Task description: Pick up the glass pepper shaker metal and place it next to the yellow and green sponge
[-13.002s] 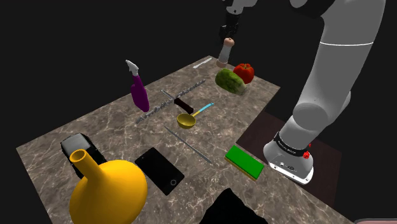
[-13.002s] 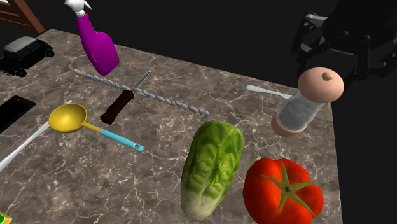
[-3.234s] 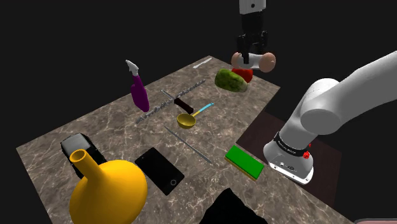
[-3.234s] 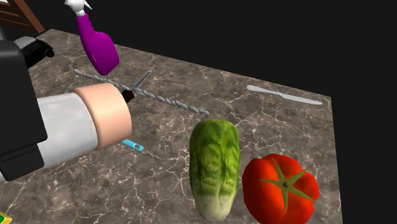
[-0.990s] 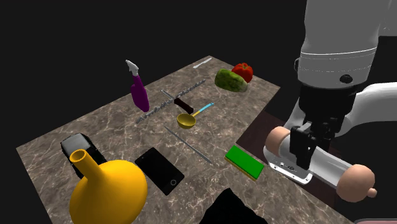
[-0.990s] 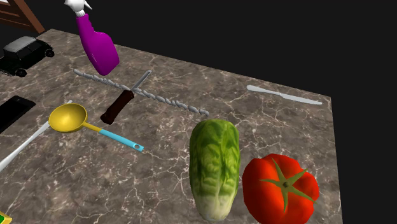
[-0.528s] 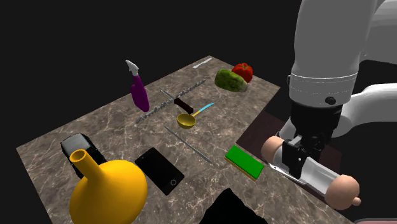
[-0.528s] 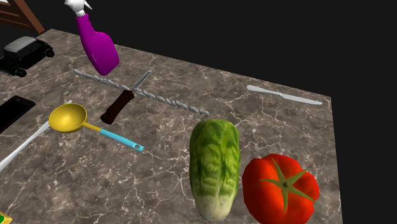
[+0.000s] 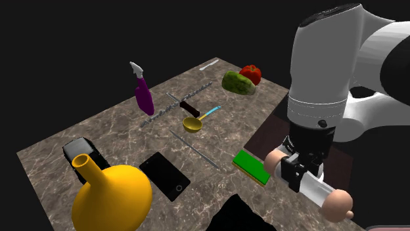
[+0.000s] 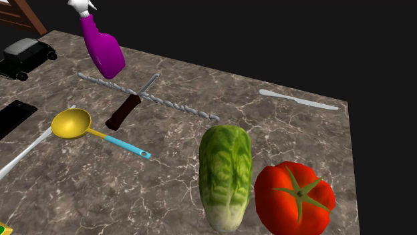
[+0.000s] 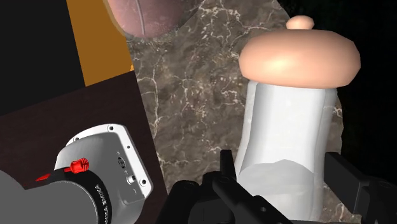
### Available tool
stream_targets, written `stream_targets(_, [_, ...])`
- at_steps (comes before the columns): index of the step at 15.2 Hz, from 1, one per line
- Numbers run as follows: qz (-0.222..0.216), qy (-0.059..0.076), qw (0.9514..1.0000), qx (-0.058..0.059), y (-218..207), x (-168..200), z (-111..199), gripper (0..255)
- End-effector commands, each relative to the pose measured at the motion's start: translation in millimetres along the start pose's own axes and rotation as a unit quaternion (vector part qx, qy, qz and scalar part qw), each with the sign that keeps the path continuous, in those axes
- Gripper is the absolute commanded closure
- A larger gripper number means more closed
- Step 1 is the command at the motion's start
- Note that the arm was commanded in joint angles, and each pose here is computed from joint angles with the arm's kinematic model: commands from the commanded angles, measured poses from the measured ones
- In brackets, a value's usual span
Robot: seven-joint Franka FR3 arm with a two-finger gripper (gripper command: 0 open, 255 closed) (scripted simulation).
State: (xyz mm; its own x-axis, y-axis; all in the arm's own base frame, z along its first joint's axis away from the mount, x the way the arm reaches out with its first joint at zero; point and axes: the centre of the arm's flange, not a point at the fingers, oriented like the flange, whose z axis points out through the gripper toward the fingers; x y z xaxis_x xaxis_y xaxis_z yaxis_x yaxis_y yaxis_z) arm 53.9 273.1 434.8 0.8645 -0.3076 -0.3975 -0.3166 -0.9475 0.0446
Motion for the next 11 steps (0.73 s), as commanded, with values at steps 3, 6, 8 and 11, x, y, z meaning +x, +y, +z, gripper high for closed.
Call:
stream_targets(3, [0.000, 0.000, 1.0000, 0.000, 0.5, 7.9, 19.0, 255])
stream_targets(6, [0.000, 0.000, 1.0000, 0.000, -0.2, 14.2, 33.5, 255])
stream_targets(8, [0.000, 0.000, 1.0000, 0.000, -0.6, 18.4, 43.2, 255])
stream_targets(11, [0.000, 0.000, 1.0000, 0.000, -1.3, 24.7, 57.7, 255])
